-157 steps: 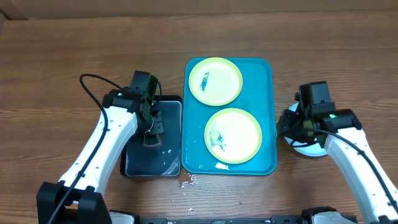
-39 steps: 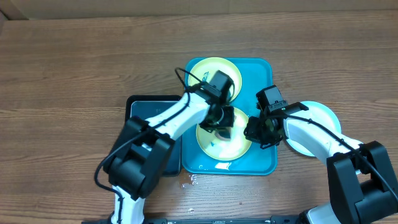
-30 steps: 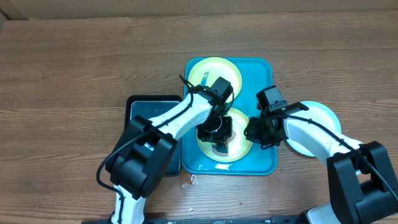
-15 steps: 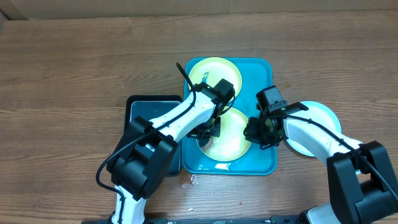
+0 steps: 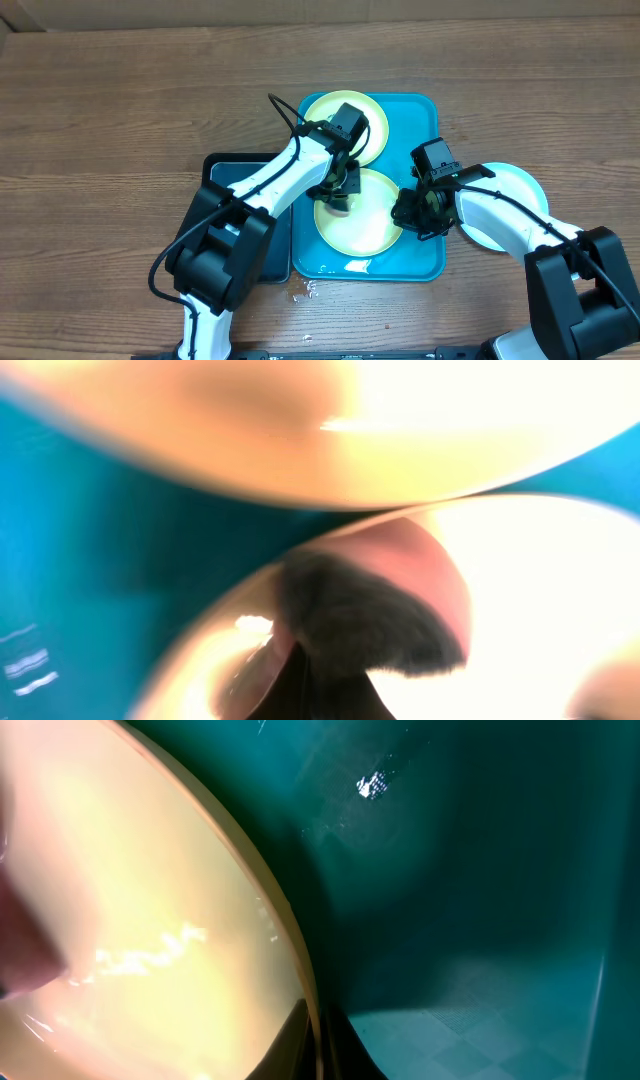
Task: Clean dirty plates on tray and stack at the side
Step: 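Scrub the yellow plate with the sponge while the right gripper holds its rim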
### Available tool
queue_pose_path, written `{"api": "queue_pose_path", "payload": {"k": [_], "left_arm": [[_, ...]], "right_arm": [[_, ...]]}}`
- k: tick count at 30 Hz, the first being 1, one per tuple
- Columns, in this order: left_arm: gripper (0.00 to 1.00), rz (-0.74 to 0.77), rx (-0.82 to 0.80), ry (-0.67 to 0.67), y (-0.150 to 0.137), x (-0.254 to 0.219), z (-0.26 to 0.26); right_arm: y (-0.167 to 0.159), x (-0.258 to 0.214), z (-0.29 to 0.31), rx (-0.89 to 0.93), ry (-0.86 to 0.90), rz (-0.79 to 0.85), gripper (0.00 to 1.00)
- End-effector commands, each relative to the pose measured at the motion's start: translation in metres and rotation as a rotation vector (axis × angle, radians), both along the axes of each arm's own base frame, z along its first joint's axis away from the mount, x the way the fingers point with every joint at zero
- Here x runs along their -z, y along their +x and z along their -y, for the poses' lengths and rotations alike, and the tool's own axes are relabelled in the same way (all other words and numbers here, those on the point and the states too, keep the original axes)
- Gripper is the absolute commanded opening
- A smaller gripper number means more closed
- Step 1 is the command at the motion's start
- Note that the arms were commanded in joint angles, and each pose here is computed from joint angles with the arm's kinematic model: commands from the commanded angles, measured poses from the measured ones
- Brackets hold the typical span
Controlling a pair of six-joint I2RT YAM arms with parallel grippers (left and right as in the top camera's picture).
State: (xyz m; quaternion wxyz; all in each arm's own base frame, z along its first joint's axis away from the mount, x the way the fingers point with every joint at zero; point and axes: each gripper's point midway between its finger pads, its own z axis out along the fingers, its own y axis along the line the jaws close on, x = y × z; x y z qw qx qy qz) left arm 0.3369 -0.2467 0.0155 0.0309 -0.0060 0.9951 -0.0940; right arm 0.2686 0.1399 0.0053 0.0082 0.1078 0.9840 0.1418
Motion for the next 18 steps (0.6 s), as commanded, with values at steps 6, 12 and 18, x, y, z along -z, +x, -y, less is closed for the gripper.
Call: {"api": "queue_pose_path", "payload": {"k": [6, 12, 18], "left_arm": [[0.04, -0.250, 0.105, -0.384, -0.043, 0.015, 0.075], [0.04, -0.311, 0.212, -0.538, -0.061, 0.004, 0.100], [0.04, -0.368, 0.187, -0.456, -0.071, 0.011, 0.077]], "right_arm": [[-0.001, 0.011, 0.015, 0.026, -0.077, -0.013, 0.04], [-0.001, 0.011, 0.015, 0.027, -0.077, -0.013, 0.04], [-0.001, 0.011, 0.015, 0.027, -0.077, -0.013, 0.04]]}}
